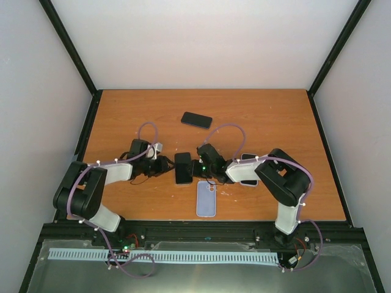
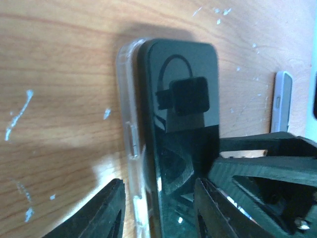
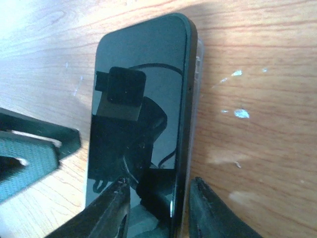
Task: Put the phone into the phone case
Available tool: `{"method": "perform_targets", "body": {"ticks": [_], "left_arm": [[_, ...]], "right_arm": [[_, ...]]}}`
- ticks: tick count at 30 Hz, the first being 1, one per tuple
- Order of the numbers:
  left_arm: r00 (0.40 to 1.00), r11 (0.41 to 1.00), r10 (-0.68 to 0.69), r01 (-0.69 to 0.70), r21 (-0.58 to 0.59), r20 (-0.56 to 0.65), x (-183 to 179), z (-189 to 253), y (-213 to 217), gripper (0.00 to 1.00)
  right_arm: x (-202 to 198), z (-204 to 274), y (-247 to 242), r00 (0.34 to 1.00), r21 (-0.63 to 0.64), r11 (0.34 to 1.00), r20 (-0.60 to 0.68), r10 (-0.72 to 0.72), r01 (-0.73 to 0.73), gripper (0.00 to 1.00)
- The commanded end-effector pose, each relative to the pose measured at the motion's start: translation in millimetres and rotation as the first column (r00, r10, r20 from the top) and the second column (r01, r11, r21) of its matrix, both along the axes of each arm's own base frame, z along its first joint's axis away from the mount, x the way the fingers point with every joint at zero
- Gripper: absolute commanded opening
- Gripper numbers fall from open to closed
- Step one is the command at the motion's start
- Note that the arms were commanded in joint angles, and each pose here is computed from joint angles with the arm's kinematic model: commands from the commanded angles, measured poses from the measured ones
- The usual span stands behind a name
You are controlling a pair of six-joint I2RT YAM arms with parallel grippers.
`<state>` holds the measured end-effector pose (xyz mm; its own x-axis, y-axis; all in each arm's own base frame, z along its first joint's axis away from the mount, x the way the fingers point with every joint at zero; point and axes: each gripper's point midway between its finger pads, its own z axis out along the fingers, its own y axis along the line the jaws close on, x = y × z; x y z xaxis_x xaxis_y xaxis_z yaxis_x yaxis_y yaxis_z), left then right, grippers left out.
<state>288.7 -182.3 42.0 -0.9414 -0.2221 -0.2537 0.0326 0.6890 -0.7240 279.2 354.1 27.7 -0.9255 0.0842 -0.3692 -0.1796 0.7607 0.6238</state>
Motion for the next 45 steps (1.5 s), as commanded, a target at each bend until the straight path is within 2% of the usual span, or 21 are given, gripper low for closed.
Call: {"method": "perform_targets", "body": {"ticks": [1, 3, 9, 12, 15, 23, 27, 31, 40, 45], "left_arm": [[0.999, 0.999, -0.044, 0.043, -0.013, -0.007, -4.1, -11.3, -3.0, 0.39], [0.998, 0.998, -0.058, 0.057, -0.030, -0.009, -3.8, -12.8, -6.1, 0.36], [0.996, 0.996, -0.076, 0.074, -0.058, -0.043, -6.7, -21.0, -11.0, 0.26], [0.996, 0.995, -0.081, 0.078, -0.065, -0.047, -9.6, -21.7, -11.4, 0.24], [0.996, 0.994, -0.080, 0.077, -0.072, -0.046, -10.7, -20.8, -11.7, 0.24], [0.995, 0.988, -0.093, 0.087, -0.124, -0.042, -16.0, -16.7, -16.4, 0.37], [0.996, 0.991, -0.083, 0.078, -0.111, -0.038, -16.7, -17.5, -14.1, 0.39], [0.996, 0.992, -0.082, 0.078, -0.100, -0.041, -17.1, -20.3, -12.9, 0.47], [0.995, 0.991, -0.089, 0.085, -0.101, -0.041, -18.4, -24.2, -13.2, 0.48], [0.995, 0.990, -0.095, 0.090, -0.106, -0.041, -22.1, -24.7, -13.5, 0.53]], "right_arm": [[0.4, -6.6, 5.3, 1.000, 0.026, 1.000, -0.016, -0.017, 0.017, 0.36], [-0.9, -6.2, 10.3, 1.000, 0.057, 0.998, -0.029, -0.009, 0.010, 0.44], [-1.4, 4.6, 25.9, 0.999, 0.176, 0.984, -0.039, 0.023, -0.016, 0.53], [2.6, 19.1, 27.7, 0.999, 0.259, 0.966, -0.023, 0.025, -0.018, 0.59], [5.2, 32.2, 29.8, 0.999, 0.325, 0.945, -0.015, 0.042, -0.035, 0.60], [1.2, 49.7, 36.8, 0.996, 0.371, 0.925, -0.007, 0.089, -0.080, 0.60], [-2.3, 54.0, 39.2, 0.995, 0.418, 0.904, -0.012, 0.099, -0.085, 0.59], [-1.5, 50.7, 37.0, 0.996, 0.398, 0.913, -0.006, 0.094, -0.084, 0.59], [-2.7, 59.8, 38.6, 0.994, 0.425, 0.900, 0.011, 0.106, -0.100, 0.59], [-5.5, 71.4, 41.5, 0.993, 0.486, 0.867, 0.021, 0.115, -0.110, 0.58]]}}
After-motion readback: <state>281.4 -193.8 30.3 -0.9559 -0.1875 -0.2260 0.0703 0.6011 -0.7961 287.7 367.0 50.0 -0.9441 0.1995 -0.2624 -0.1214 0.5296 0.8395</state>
